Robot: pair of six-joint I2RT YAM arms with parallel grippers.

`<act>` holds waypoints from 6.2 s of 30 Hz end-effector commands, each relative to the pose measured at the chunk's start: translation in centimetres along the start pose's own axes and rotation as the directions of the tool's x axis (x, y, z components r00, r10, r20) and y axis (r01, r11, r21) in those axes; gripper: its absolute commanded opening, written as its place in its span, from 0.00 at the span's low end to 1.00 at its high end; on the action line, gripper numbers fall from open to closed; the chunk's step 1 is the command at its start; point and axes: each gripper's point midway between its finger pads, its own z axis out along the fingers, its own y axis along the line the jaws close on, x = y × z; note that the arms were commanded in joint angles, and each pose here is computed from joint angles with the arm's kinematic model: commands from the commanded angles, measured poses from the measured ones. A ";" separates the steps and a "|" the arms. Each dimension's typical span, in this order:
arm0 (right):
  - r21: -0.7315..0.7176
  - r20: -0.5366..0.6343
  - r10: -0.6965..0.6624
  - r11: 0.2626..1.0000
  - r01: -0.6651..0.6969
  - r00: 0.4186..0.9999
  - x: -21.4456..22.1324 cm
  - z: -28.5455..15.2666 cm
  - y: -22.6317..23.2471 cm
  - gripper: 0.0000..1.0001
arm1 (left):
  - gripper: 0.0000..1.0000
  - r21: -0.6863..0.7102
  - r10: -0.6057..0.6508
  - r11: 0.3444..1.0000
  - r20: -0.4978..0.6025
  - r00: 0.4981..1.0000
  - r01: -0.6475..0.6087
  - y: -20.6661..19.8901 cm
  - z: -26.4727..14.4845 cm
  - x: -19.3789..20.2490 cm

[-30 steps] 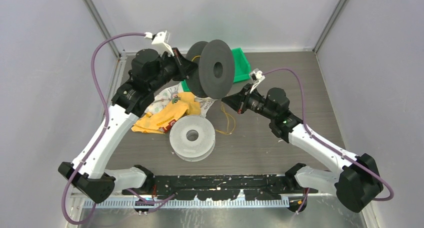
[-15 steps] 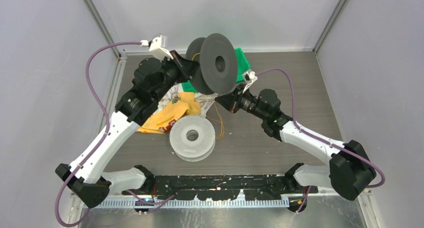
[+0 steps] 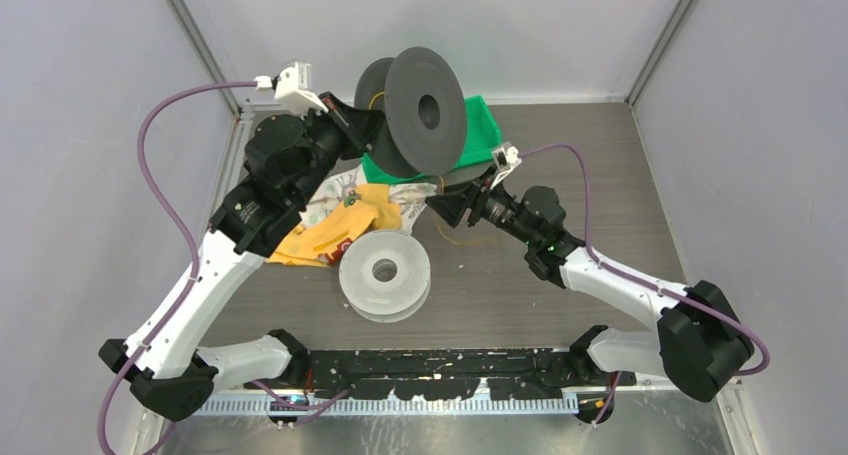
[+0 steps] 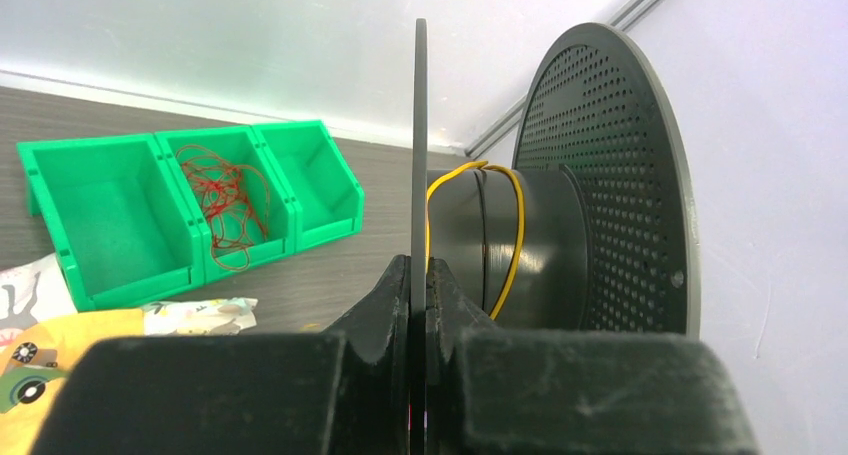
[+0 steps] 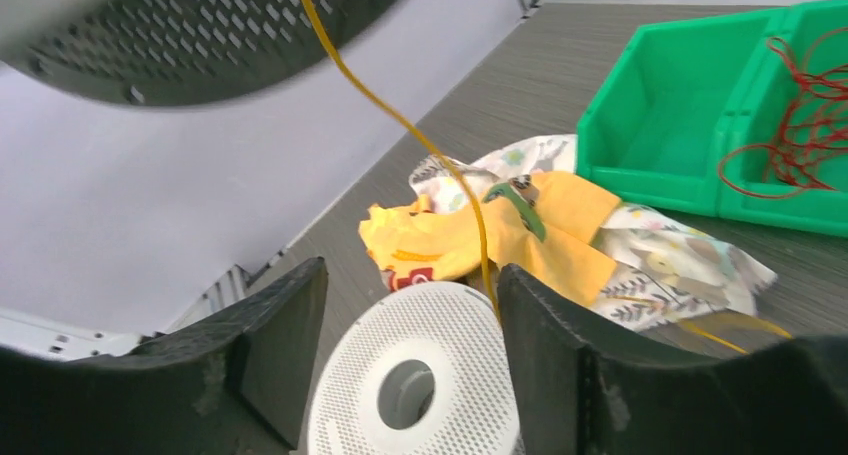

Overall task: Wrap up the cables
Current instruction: Wrap the cable around the cable reel.

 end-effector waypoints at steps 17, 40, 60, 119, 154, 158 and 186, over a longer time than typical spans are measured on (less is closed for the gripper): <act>0.302 0.010 -0.127 0.946 0.118 0.992 2.9 -6.3 -6.0 1.00 | 0.01 0.133 -0.048 0.991 0.175 0.983 0.024 -5.1 -3.3 -8.4; 0.255 -0.099 -0.166 0.949 0.186 0.981 12.2 4.4 -8.6 0.76 | 0.00 0.129 -0.050 0.991 0.166 0.985 0.028 -5.3 -3.3 -8.5; 0.330 -0.110 -0.140 0.929 0.169 0.984 14.1 1.9 -10.6 0.01 | 0.01 0.030 0.035 0.999 0.206 0.978 -0.042 -3.6 -3.0 -9.4; -0.269 -0.208 -0.632 0.771 0.578 0.746 -11.0 -11.8 16.7 0.00 | 0.01 -0.498 0.479 0.725 -0.131 0.868 -0.476 10.3 7.1 -1.3; 0.242 -0.149 -0.480 0.830 0.503 0.864 -23.1 -2.8 -6.8 0.00 | 0.00 0.448 0.723 0.688 -0.496 0.481 -0.571 4.6 -2.2 18.4; 0.283 -0.198 -0.399 0.851 0.442 0.895 -20.9 -3.1 -11.0 0.00 | 0.00 0.553 0.735 0.678 -0.498 0.460 -0.484 2.9 -4.8 18.5; 0.165 -0.316 -0.168 0.959 0.228 0.934 -1.8 -2.4 -5.8 0.01 | 0.00 0.196 0.226 0.952 0.058 0.972 -0.233 -7.1 -4.4 -5.3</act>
